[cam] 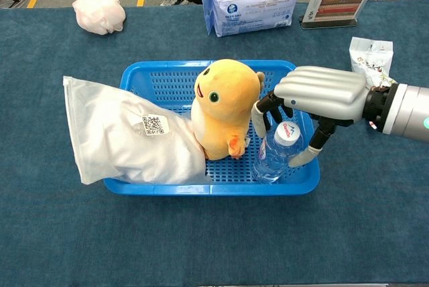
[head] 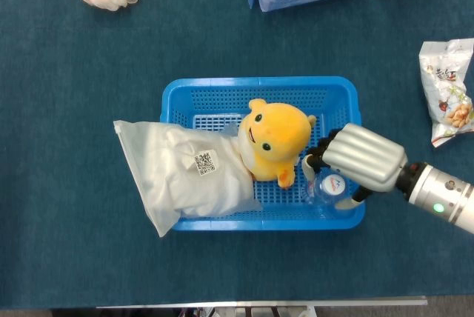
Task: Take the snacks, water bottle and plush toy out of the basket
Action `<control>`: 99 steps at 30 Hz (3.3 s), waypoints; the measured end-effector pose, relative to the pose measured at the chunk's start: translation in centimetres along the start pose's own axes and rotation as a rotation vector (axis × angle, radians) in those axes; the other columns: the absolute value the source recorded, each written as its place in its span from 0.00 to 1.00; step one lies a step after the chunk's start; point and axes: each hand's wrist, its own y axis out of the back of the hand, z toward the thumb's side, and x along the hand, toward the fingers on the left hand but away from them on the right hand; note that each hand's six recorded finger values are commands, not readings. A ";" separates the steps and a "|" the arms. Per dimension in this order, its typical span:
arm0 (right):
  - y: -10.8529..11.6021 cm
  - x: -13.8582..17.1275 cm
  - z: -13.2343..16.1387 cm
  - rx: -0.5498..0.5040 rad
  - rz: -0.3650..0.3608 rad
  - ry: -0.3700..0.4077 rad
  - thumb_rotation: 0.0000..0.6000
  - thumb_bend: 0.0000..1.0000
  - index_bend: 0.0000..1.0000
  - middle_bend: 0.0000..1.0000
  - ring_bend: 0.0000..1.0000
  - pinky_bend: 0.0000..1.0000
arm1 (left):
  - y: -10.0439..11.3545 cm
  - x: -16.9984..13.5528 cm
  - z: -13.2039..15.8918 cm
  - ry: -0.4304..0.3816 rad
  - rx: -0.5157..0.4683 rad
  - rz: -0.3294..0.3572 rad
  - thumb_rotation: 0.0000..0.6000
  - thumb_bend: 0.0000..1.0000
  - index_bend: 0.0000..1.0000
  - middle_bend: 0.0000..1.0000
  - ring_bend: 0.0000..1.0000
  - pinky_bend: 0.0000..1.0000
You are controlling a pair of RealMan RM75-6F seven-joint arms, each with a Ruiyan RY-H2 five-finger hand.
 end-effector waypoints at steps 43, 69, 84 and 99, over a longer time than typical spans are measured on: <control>7.2 13.0 -1.2 -0.009 -0.266 -0.308 1.00 0.00 0.65 0.64 0.54 0.54 | -0.4 0.8 1.8 -0.036 0.025 -0.015 1.00 0.25 0.43 0.38 0.33 0.52; 3.5 17.0 -4.9 -0.046 -0.165 -0.514 1.00 0.00 0.25 0.28 0.24 0.48 | -0.7 1.3 2.5 -0.048 0.032 -0.027 1.00 0.25 0.43 0.38 0.33 0.52; 5.9 11.5 -4.6 0.032 -0.330 -0.323 1.00 0.00 0.25 0.26 0.19 0.32 | -1.0 1.2 2.0 -0.038 0.019 -0.032 1.00 0.25 0.43 0.38 0.33 0.52; 5.7 2.4 -4.2 -0.023 -0.348 -0.102 1.00 0.00 0.25 0.23 0.14 0.24 | -0.6 0.4 0.4 -0.003 0.015 -0.031 1.00 0.25 0.43 0.38 0.33 0.52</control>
